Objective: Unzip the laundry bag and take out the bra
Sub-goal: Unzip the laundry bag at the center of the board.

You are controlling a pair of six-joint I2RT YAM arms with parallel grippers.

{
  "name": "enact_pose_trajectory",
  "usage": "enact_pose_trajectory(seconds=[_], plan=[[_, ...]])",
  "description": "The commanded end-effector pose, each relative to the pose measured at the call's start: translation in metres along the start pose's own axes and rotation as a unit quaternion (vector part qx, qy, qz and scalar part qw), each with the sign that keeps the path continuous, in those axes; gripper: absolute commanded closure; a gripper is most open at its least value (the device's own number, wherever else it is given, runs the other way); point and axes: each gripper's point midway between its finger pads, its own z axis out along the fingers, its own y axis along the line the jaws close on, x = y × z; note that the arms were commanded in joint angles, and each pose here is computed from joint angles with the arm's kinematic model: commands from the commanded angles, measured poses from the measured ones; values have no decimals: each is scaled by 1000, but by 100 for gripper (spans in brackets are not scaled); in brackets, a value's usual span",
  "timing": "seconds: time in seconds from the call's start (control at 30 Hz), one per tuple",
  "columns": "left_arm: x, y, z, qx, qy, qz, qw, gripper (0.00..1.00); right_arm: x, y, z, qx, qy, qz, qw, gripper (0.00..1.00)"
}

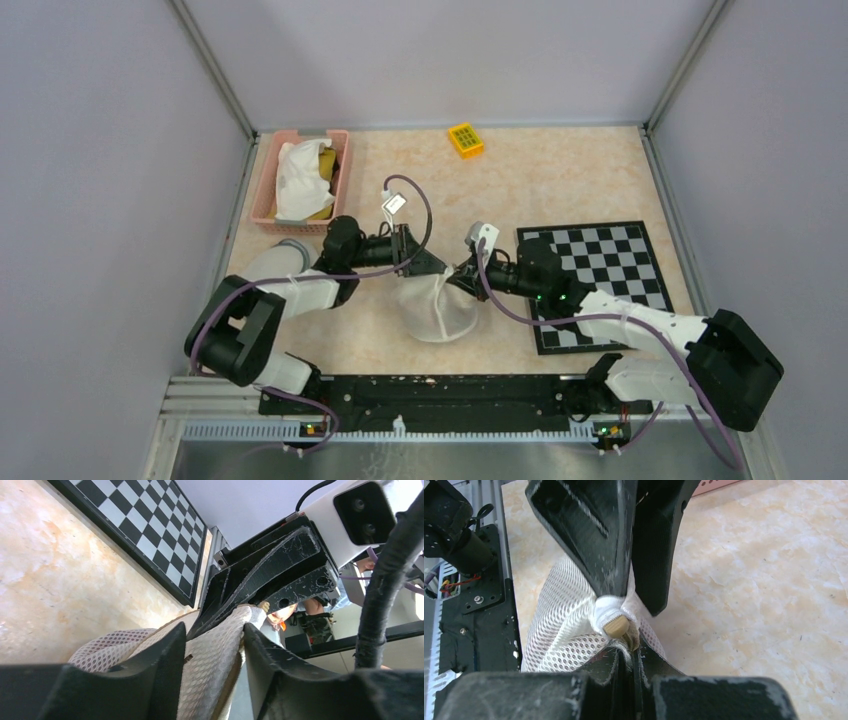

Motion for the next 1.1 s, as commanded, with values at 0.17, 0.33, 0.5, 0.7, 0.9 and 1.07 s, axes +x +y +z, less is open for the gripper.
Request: enact_pose_trajectory(seconds=[0.17,0.33,0.5,0.7,0.9,1.07], plan=[[-38,-25,-39,-9,13,245,969,42,-29,8,-1,-42,-30,-36,998,100],[-26,-29,-49,10,90,378,921,36,-30,12,-2,-54,-34,-39,997,100],[-15,-27,-42,12,117,459,881,29,-30,13,-2,-57,-36,-36,997,100],[-2,-20,-16,-7,149,552,820,30,-32,17,-1,-66,-37,-25,997,100],[2,-11,-13,-18,166,565,808,48,-33,16,-1,-61,-35,-13,997,100],[9,-6,-15,-16,176,565,806,69,-31,17,-1,-62,-31,-4,998,100]])
